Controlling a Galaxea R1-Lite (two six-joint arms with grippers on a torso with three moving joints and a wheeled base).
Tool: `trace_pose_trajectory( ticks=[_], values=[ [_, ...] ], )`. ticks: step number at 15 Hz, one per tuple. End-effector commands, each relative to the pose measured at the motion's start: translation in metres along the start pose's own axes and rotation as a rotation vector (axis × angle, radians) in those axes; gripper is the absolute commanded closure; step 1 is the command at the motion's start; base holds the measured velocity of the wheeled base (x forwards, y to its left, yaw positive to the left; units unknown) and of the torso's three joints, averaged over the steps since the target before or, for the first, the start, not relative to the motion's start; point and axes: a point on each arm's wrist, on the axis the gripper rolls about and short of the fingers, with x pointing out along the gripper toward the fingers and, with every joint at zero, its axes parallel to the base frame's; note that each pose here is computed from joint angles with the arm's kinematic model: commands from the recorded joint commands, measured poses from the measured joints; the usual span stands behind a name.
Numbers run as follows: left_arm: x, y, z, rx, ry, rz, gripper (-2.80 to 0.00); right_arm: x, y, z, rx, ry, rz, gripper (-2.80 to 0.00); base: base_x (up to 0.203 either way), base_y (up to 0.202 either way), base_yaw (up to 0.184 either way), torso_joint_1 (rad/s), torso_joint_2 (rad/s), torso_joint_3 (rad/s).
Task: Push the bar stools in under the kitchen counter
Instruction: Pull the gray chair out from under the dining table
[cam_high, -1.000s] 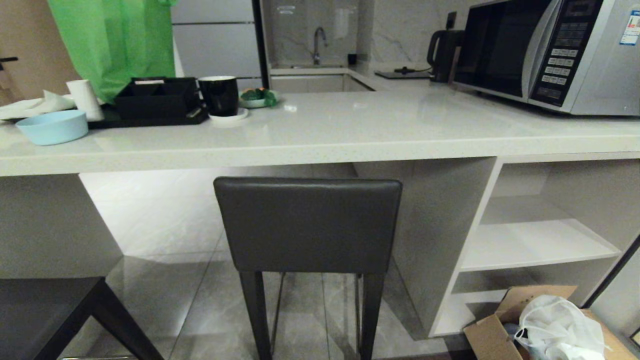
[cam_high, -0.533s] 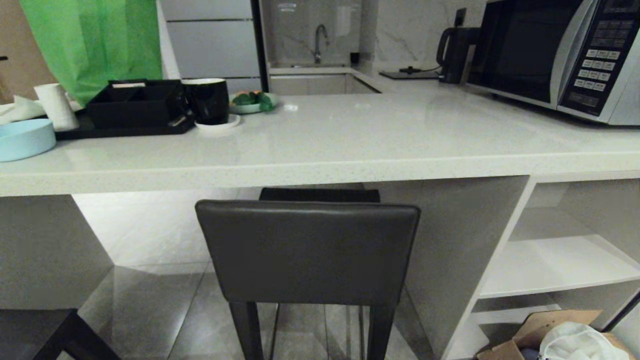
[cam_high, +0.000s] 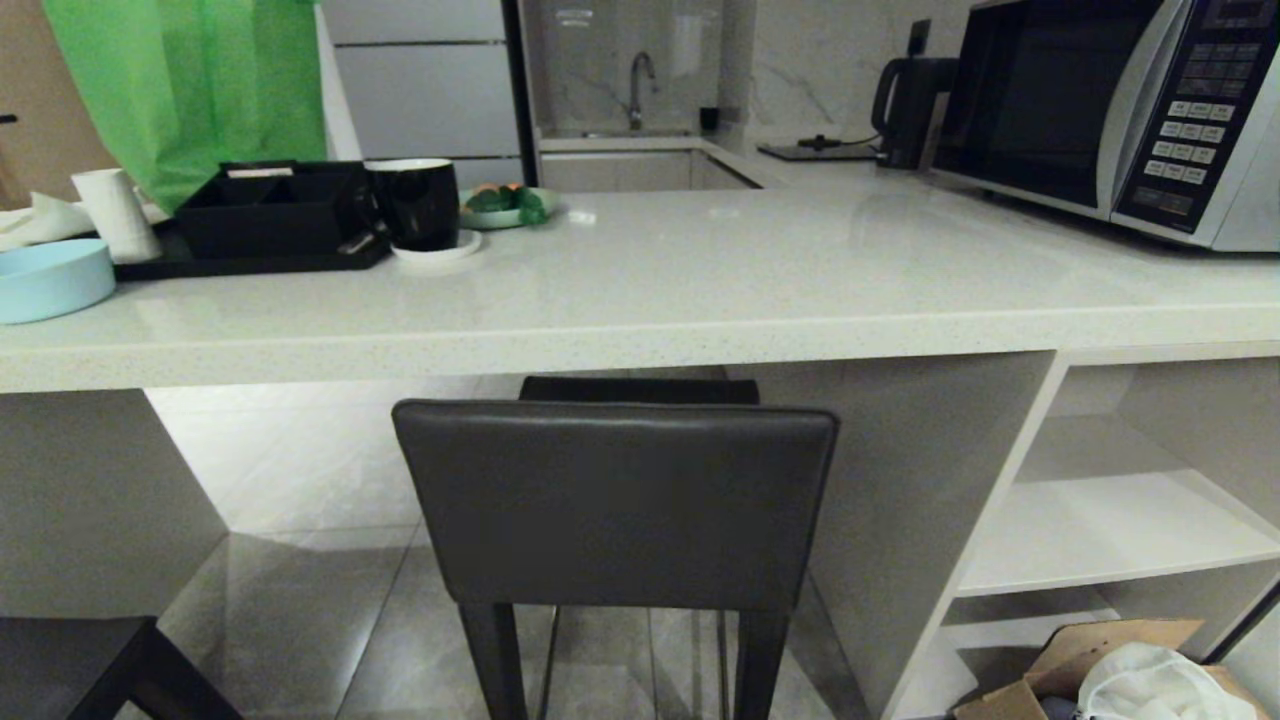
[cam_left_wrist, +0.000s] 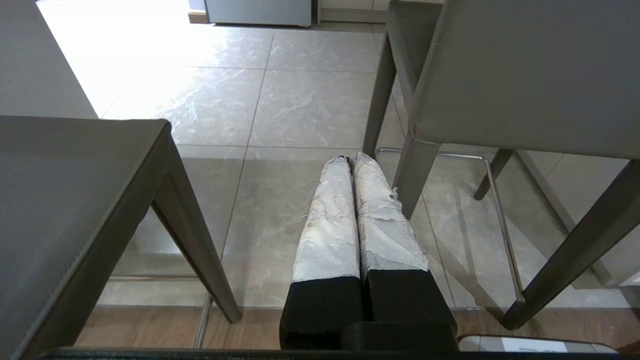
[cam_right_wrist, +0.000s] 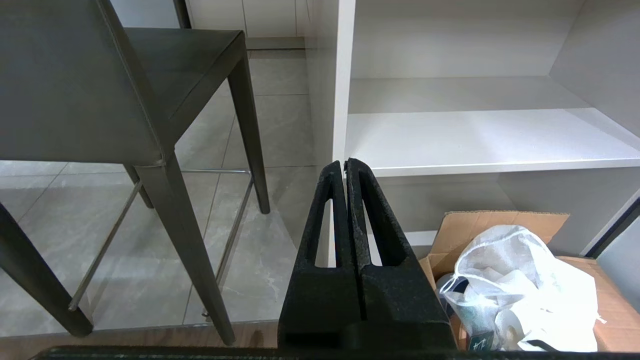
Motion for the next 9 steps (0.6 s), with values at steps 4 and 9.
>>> trace_pose_trajectory(
  ticks=[4,9],
  values=[
    [-0.0001,-0.0001,0.0001,0.004,0.001,0.001,0.00,0.0001,0.0000,0.0000,-0.004,0.001,0.003,0.00,0.000,0.000,0.000,0.000,0.00,0.000],
    [0.0000,-0.0001,0.0000,0.016,0.000,-0.004,0.00,0.0001,0.0001,0.0002,-0.017,0.000,0.007,0.00,0.000,0.000,0.000,0.000,0.00,0.000]
  ],
)
